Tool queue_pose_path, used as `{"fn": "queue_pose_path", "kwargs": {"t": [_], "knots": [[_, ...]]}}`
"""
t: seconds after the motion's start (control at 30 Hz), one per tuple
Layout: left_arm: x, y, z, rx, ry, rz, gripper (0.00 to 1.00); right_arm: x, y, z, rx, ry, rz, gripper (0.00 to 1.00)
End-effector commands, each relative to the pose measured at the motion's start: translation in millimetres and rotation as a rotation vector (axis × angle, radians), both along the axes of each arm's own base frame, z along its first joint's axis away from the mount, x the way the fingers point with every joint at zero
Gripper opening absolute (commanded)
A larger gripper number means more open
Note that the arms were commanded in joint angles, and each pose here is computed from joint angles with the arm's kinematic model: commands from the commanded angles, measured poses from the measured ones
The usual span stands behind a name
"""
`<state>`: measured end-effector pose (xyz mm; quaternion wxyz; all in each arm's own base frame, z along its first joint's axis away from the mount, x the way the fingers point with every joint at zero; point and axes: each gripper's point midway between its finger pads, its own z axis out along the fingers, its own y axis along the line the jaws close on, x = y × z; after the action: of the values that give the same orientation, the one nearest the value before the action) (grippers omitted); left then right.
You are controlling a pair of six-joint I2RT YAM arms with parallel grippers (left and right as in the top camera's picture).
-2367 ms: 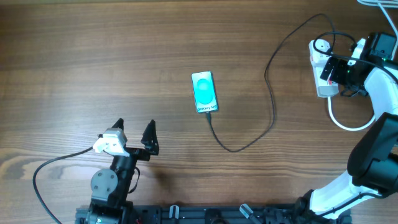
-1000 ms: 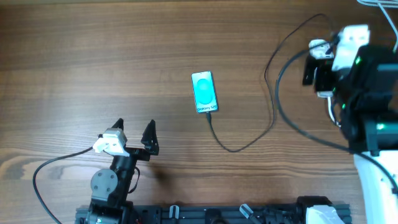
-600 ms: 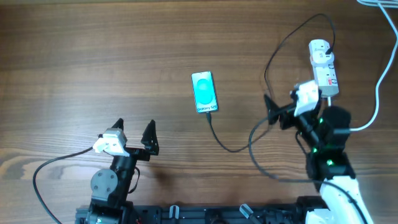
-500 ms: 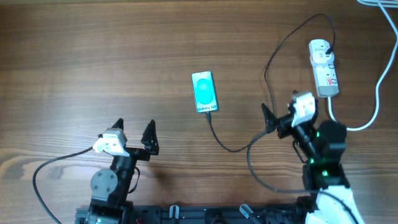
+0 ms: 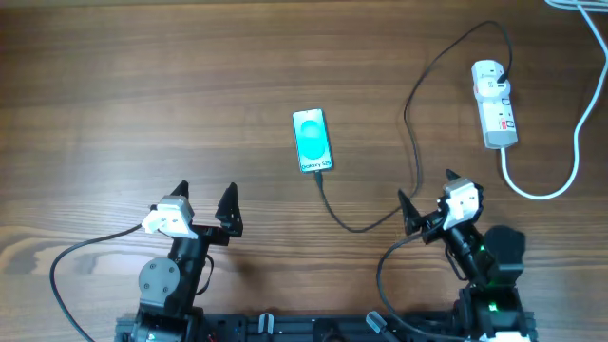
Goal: Plug charger to phone and switch on socket
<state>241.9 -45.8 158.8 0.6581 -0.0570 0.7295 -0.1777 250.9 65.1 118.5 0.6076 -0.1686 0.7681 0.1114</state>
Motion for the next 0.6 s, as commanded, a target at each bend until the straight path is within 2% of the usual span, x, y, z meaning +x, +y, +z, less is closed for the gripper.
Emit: {"fn": "queue_pose_path", "kwargs": {"t": [0.0, 0.17, 0.57], "knots": [[0.3, 2.1, -1.2, 0.017, -0.003, 0.012, 1.0, -7.2, 0.2, 16.6, 0.001, -0.075, 0.0, 1.0], [0.3, 2.1, -1.2, 0.017, -0.003, 0.012, 1.0, -17.0, 0.5, 65.5, 0.002, -0.297, 0.001, 1.0], [0.3, 2.1, -1.2, 0.017, -0.003, 0.012, 1.0, -17.4, 3.9, 63.1, 0.005, -0.286, 0.01, 1.0]]}}
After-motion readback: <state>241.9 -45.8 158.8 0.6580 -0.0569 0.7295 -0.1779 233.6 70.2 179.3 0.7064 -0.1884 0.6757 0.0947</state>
